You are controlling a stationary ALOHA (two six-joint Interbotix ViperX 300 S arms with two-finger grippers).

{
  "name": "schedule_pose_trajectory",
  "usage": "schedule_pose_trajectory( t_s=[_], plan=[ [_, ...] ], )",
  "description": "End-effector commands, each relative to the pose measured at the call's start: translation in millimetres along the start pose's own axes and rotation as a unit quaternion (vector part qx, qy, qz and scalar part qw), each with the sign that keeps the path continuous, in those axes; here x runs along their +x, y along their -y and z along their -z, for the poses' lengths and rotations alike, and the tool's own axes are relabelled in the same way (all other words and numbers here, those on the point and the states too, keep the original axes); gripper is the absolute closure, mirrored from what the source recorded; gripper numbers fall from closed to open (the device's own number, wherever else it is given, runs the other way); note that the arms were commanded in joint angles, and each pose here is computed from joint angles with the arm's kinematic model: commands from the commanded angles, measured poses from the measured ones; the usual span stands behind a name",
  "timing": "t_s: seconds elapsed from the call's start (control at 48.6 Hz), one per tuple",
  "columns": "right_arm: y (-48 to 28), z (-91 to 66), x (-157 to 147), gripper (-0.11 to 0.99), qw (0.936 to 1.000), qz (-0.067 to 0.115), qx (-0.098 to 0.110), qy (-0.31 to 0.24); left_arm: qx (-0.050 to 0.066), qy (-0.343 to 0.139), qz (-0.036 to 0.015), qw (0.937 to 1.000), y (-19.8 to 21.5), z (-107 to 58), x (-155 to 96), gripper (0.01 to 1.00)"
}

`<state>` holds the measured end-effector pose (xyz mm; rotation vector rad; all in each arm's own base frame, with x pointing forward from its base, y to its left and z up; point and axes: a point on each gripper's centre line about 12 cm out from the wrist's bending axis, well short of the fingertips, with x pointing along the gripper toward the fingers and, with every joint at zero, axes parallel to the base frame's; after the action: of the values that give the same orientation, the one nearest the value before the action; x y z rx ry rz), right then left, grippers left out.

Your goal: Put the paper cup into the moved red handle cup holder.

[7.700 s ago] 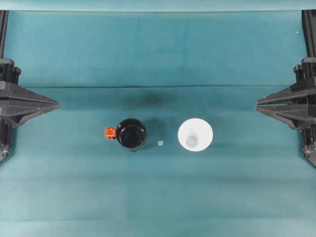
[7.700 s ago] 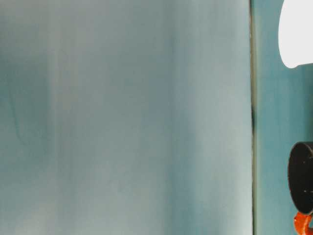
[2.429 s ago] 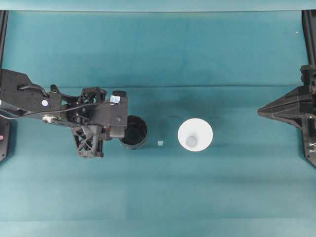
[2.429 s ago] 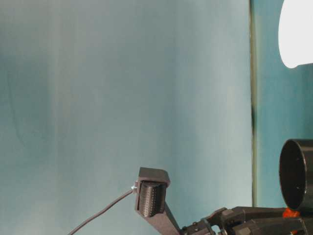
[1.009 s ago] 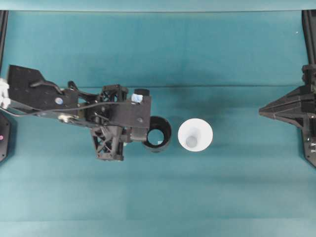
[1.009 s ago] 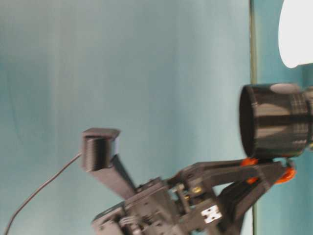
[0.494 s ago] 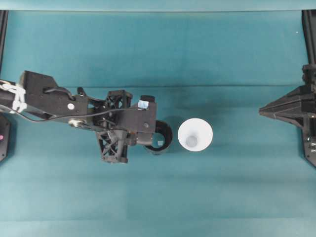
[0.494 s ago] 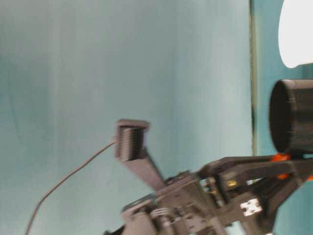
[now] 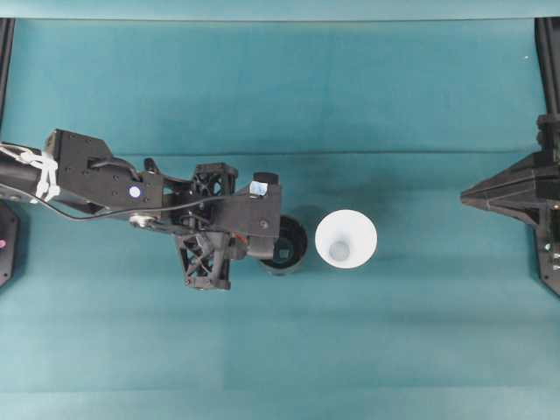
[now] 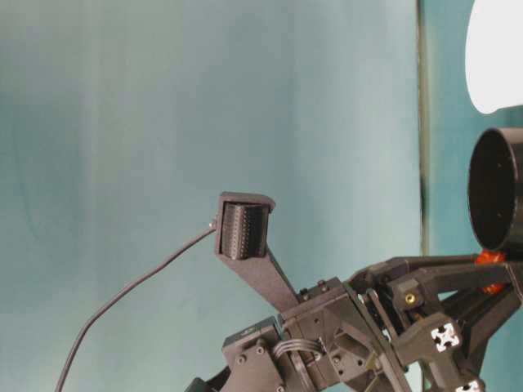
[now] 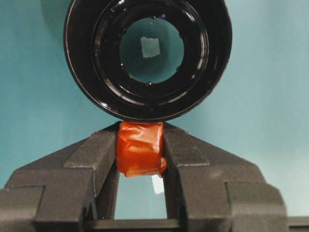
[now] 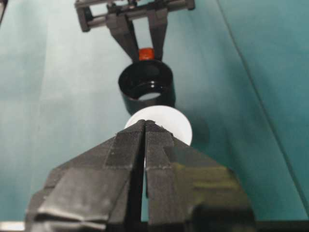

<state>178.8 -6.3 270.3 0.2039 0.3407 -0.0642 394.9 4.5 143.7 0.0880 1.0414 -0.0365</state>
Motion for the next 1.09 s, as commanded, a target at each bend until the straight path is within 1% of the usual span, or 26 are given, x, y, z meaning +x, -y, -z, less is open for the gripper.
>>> schedule_pose_trajectory(
  t_s=[0.0,0.103,0.124,0.165,0.226,0.247,0.391,0.412,0.432,0.494,0.515,0.597,0.618,0.638,0.659,0.741,0.865,0.885,0.906,0.926,0.947,1.071],
  plan=[
    [-0.8,-3.6,-0.2,0.98,1.0000,-0.001,0.004,0.004,0.000,0.011,-0.0028,0.9999,-2.5,-5.1,-2.8,0.738],
    [-0.4,-3.1,-0.1,0.98,1.0000,0.000,0.004,0.004,-0.004,0.007,-0.0052,1.0000,-6.6,-2.9,-1.3,0.737],
    [-0.6,-3.0,-0.1,0.98,1.0000,-0.001,0.004,0.004,-0.004,0.006,-0.0052,1.0000,-6.5,-2.6,-0.8,0.738],
    [-0.4,-3.1,-0.1,0.98,1.0000,0.000,0.004,0.004,-0.006,0.006,-0.0059,0.9999,-7.7,-2.5,-0.8,0.738],
    [-0.6,-3.0,-0.1,0.98,1.0000,-0.001,0.003,0.004,-0.005,0.006,-0.0058,1.0000,-7.7,-2.2,-0.2,0.738],
    [-0.4,-3.3,-0.1,0.98,1.0000,0.000,0.004,0.005,-0.006,0.005,-0.0062,0.9999,-8.3,-2.1,-0.2,0.738],
    [-0.6,-3.0,-0.1,0.98,1.0000,-0.001,0.005,0.004,-0.006,0.005,-0.0062,1.0000,-8.3,-1.9,0.3,0.738],
    [-0.3,-3.3,-0.1,0.98,1.0000,0.000,0.004,0.005,-0.005,0.005,-0.0058,1.0000,-7.7,-1.9,0.3,0.738],
    [-0.6,-3.2,-0.1,0.98,1.0000,-0.001,0.004,0.005,-0.006,0.005,-0.0062,1.0000,-8.3,-1.9,0.3,0.738],
    [-0.6,-3.2,-0.1,0.98,1.0000,-0.001,0.004,0.005,-0.006,0.005,-0.0062,1.0000,-8.3,-1.9,0.3,0.738],
    [-0.3,-3.1,-0.1,0.98,1.0000,0.000,0.004,0.004,-0.006,0.006,-0.0058,1.0000,-7.7,-2.1,0.3,0.738],
    [-0.6,-3.0,-0.1,0.98,1.0000,-0.001,0.004,0.004,-0.006,0.005,-0.0054,1.0000,-7.6,-1.9,0.3,0.738],
    [-0.6,-3.0,0.2,0.98,1.0000,-0.001,0.004,0.004,-0.006,0.005,-0.0061,0.9999,-8.3,-1.9,0.3,0.738],
    [-0.6,-3.2,-0.1,0.98,1.0000,-0.001,0.004,0.005,-0.006,0.005,-0.0058,1.0000,-7.7,-1.9,0.3,0.738],
    [-0.3,-3.3,-0.1,0.98,1.0000,0.000,0.004,0.005,-0.007,0.004,-0.0061,0.9999,-8.2,-1.6,0.9,0.737],
    [-0.6,-3.2,-0.1,0.98,1.0000,-0.001,0.004,0.005,-0.007,0.006,-0.0055,0.9999,-7.6,-2.3,1.2,0.738],
    [-0.4,-3.3,-0.1,0.98,1.0000,0.000,0.005,0.005,-0.006,0.013,-0.0065,0.9999,-7.9,-4.0,1.7,0.738],
    [-0.7,-3.2,-0.1,0.98,1.0000,-0.001,0.005,0.004,-0.008,0.012,-0.0065,0.9999,-8.3,-3.4,1.9,0.738],
    [-0.6,-3.2,-0.1,0.98,1.0000,-0.001,0.004,0.005,-0.007,0.013,-0.0062,0.9999,-7.8,-4.0,1.7,0.738],
    [-0.6,-3.2,-0.1,0.98,1.0000,-0.001,0.004,0.005,-0.007,0.012,-0.0068,0.9999,-8.4,-3.7,2.2,0.738],
    [-0.6,-3.0,-0.1,0.98,1.0000,-0.001,0.005,0.004,-0.006,0.012,-0.0064,0.9999,-7.8,-3.7,2.2,0.738],
    [-0.6,-3.0,-0.1,0.98,1.0000,-0.001,0.005,0.004,-0.006,0.012,-0.0063,0.9999,-7.7,-2.7,2.6,0.738]
  ],
)
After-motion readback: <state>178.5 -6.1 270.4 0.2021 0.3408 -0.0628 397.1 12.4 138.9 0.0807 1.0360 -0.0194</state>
